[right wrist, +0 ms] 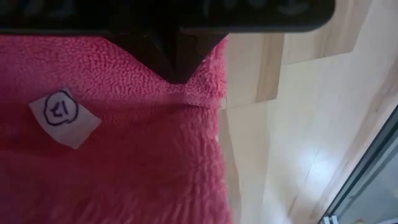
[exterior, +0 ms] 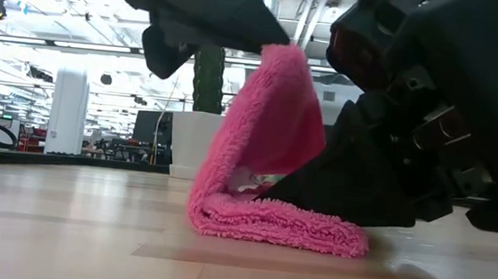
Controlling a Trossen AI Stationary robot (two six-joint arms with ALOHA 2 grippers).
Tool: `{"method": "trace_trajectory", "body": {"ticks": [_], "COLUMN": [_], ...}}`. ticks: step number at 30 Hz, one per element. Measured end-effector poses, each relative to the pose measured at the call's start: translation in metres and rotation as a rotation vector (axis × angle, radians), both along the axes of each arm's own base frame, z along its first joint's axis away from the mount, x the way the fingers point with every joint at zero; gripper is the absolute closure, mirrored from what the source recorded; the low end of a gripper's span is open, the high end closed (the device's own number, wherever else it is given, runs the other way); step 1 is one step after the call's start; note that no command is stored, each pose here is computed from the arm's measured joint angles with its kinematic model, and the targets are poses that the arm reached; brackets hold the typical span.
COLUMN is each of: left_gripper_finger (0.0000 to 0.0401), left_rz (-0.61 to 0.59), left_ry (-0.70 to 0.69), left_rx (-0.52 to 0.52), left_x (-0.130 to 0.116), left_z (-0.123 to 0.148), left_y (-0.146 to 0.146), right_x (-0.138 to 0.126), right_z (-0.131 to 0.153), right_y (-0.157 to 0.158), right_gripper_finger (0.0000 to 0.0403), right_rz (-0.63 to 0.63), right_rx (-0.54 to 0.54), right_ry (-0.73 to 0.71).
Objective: Fold microfiber towels
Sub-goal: Fold the pink towel
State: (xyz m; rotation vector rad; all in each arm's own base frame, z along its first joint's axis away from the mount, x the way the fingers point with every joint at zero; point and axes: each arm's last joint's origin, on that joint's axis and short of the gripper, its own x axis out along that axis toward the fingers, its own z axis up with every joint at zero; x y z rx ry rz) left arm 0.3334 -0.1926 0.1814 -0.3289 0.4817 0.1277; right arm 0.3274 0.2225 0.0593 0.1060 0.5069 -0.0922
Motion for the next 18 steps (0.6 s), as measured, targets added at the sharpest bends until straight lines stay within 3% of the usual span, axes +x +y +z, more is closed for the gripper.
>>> {"method": "trace_trajectory", "body": {"ticks": [7, 14, 18], "left_gripper_finger": [0.0401, 0.0401, 0.0401], "left_rz": [0.003, -0.046, -0.039], "left_ry": [-0.006, 0.030, 0.009], "left_rx": [-0.001, -0.033, -0.024], "left_x": [0.001, 0.015, 0.020], "left_z": [-0.001, -0.029, -0.024], "left_y": [0.001, -0.005, -0.007], "right_x": [0.003, 0.005, 0.005], "right_z": [0.000, 0.001, 0.001], "right_y": [-0.002, -0.004, -0.004], "right_gripper_finger": [0.0374, 0.0379, 0.0381], "right_rz": [0.005, 0.008, 0.007], "right_rx": [-0.003, -0.005, -0.005], "right_ry": [-0.009, -0.013, -0.013]}}
